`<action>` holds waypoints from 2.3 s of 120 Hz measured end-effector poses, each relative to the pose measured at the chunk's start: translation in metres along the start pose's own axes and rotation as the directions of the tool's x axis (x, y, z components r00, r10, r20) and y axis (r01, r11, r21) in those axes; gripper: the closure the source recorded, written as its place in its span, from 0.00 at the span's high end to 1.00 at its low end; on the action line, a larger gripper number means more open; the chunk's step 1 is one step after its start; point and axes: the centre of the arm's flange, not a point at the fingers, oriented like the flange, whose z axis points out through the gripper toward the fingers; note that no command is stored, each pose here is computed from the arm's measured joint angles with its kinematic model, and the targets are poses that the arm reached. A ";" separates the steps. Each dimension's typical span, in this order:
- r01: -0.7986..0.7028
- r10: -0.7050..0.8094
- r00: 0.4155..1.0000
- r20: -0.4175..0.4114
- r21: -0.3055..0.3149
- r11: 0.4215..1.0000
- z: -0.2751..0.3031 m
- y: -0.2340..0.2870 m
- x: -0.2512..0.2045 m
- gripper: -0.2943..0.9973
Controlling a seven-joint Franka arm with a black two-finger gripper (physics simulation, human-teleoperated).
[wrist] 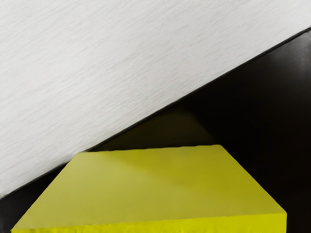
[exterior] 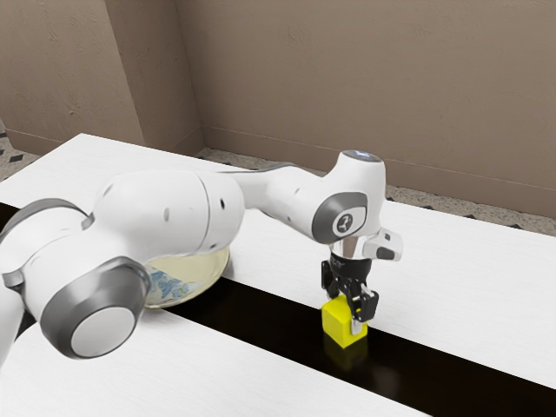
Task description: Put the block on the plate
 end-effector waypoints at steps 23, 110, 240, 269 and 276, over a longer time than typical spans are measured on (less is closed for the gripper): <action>0.026 -0.026 0.999 -0.035 0.012 1.000 -0.043 -0.015 -0.011 0.57; 0.408 -0.406 0.911 -0.067 0.022 0.913 -0.119 -0.252 -0.137 0.56; 0.565 -0.565 0.825 0.024 -0.050 0.824 -0.012 -0.359 -0.272 0.57; 0.572 -0.572 0.820 0.012 -0.054 0.819 -0.006 -0.369 -0.279 0.69; 0.568 -0.569 0.822 0.002 -0.056 0.821 -0.009 -0.369 -0.279 0.71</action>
